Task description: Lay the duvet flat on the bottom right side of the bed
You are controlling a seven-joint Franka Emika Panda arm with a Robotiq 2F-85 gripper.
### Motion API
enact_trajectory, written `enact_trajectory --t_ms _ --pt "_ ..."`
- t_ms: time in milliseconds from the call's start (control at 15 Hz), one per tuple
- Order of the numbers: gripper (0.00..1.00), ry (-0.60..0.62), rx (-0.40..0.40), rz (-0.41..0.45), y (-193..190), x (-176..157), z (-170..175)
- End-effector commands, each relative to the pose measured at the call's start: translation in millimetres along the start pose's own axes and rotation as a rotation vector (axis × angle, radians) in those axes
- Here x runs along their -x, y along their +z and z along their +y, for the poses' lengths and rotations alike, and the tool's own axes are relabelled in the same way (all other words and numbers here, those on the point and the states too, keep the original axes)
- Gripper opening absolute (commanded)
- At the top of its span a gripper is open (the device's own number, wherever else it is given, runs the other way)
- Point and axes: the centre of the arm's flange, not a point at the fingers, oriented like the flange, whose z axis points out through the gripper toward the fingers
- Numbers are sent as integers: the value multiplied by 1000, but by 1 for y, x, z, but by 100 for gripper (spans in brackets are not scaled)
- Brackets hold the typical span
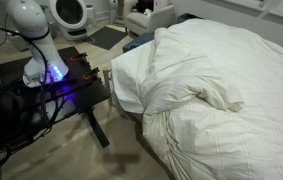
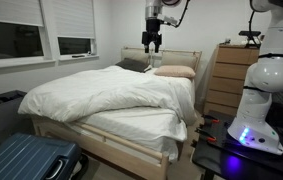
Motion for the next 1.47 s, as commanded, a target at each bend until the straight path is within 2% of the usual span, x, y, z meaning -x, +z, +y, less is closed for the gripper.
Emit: enact_trajectory --t_ms 0,333,733,1133,1400 --pt "100 121 -4 79 -4 -49 15" --pt "100 216 30 163 -8 -99 72" --pt "100 373 91 257 -27 -153 168" --pt "100 581 137 338 -33 -196 262" --pt "100 711 185 362 -36 -208 320"
